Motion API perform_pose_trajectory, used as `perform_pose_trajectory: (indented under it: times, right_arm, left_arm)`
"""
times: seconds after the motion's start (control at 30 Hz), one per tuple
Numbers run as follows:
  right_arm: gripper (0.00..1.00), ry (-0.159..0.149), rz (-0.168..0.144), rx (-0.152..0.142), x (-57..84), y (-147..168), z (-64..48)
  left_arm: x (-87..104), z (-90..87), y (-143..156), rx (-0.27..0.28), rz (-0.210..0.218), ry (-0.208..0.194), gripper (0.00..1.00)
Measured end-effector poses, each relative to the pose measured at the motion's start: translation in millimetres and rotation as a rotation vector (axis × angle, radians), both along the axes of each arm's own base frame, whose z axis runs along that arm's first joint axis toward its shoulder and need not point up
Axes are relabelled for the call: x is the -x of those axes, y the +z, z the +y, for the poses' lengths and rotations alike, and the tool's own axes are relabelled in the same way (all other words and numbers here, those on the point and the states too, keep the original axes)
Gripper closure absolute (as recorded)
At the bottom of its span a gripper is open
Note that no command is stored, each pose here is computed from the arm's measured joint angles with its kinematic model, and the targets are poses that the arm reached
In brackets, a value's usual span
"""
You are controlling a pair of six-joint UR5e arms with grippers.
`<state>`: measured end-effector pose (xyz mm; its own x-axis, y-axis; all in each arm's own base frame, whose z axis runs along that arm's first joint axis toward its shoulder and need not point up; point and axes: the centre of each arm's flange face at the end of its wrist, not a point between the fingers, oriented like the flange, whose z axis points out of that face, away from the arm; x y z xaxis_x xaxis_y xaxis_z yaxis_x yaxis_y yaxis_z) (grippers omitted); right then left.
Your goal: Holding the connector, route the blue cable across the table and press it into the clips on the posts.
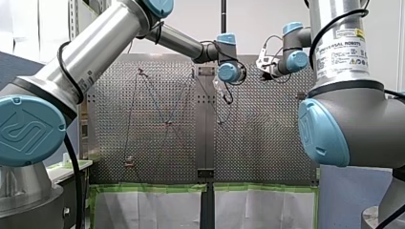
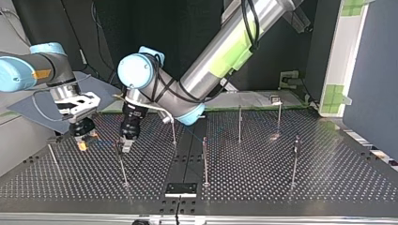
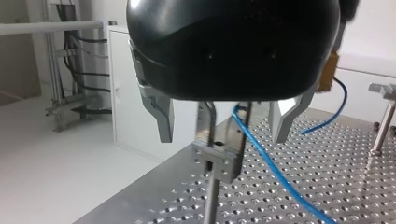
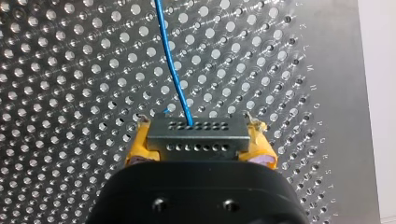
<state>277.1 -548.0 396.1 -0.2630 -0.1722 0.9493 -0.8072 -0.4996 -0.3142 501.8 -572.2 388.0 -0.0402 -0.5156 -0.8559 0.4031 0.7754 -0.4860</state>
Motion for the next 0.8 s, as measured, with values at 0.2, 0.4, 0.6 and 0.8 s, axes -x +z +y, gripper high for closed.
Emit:
perform_pose_trajectory:
  times: [0.2,0.4,0.6,0.8]
  right_arm:
    - [1.00,0.000,0.000,0.000,-0.1,0,0.0]
    - [1.00,0.000,0.000,0.000,0.0,0,0.0]
    - [1.00,0.000,0.000,0.000,0.0,0,0.0]
    - [1.00,0.000,0.000,0.000,0.0,0,-0.1]
  left_arm:
    - [3.0,25.3,11,0.013,0.024,0.039,0.00]
    - [17.4,48.1,24,0.003,0.035,0.099,0.00]
    - [46.1,54.8,36,-0.009,0.028,0.100,0.00]
    - [87.4,48.1,54,0.048,-0.003,0.055,0.00]
